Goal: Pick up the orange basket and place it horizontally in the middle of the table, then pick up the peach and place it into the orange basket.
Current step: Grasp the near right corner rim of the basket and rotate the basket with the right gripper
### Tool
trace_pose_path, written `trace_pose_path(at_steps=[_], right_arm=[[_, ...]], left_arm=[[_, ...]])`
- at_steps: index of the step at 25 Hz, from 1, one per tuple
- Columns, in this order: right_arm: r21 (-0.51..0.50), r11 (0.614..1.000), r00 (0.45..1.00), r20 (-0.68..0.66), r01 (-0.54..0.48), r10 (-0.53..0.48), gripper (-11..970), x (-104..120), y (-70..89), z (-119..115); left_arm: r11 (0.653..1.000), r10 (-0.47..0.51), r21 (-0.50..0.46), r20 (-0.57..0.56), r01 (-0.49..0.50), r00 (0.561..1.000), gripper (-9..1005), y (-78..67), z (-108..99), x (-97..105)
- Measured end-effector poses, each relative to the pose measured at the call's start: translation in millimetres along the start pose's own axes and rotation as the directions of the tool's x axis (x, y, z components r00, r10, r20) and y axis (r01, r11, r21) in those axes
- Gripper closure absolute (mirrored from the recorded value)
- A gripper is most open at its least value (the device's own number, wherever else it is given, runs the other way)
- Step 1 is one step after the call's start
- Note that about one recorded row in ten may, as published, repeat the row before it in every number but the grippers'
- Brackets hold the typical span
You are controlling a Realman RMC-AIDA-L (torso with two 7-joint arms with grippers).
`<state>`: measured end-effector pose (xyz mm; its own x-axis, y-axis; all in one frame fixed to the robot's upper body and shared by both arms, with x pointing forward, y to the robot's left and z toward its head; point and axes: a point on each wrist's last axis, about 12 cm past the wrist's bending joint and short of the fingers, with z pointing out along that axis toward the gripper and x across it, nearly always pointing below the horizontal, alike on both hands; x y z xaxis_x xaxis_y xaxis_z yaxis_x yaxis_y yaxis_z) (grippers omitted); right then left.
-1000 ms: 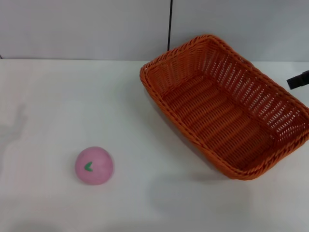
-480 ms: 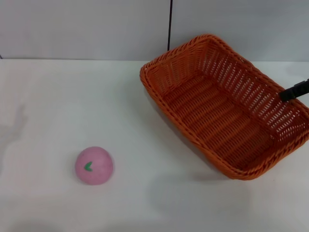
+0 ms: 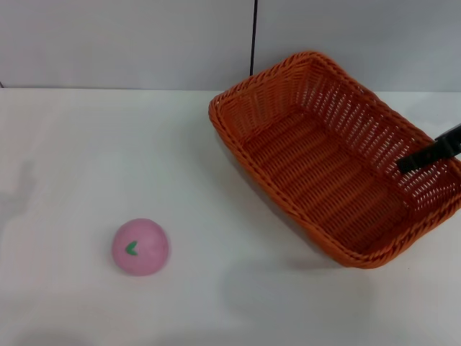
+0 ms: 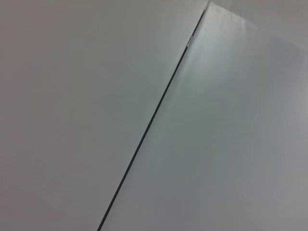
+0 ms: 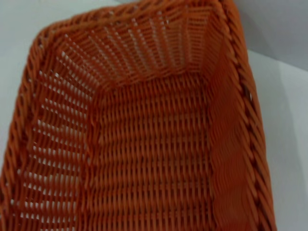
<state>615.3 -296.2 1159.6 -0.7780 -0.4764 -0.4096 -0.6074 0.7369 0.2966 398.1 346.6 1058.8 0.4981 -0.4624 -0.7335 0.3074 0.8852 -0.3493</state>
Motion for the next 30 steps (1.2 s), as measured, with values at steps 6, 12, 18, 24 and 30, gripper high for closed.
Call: trace_pose_path(at_steps=[6, 12, 18, 24, 30], right_arm=[[-0.002, 1.000, 1.000, 0.001, 0.010, -0.010, 404, 1, 3.0, 10], [0.002, 1.000, 1.000, 0.020, 0.015, -0.015, 421, 6, 4.2, 10], [-0.001, 1.000, 1.000, 0.020, 0.008, -0.008, 675, 9, 3.6, 10], [-0.001, 1.000, 0.999, 0.035, 0.006, -0.006, 822, 9, 3.3, 8], [-0.094, 0.995, 0.982, 0.188, 0.031, -0.012, 822, 6, 11.1, -14]], left_arm=[[1.000, -0.001, -0.006, 0.002, 0.001, 1.000, 194, -0.2, -2, -1], [1.000, -0.003, -0.002, 0.001, 0.003, 1.000, 194, -0.2, -2, -1], [1.000, -0.001, -0.002, 0.000, 0.001, 1.000, 194, 0.1, -2, -1], [1.000, 0.002, -0.004, 0.001, -0.002, 1.000, 194, 0.4, -2, -1], [1.000, 0.003, -0.004, 0.003, -0.003, 1.000, 194, 0.5, -1, -1]])
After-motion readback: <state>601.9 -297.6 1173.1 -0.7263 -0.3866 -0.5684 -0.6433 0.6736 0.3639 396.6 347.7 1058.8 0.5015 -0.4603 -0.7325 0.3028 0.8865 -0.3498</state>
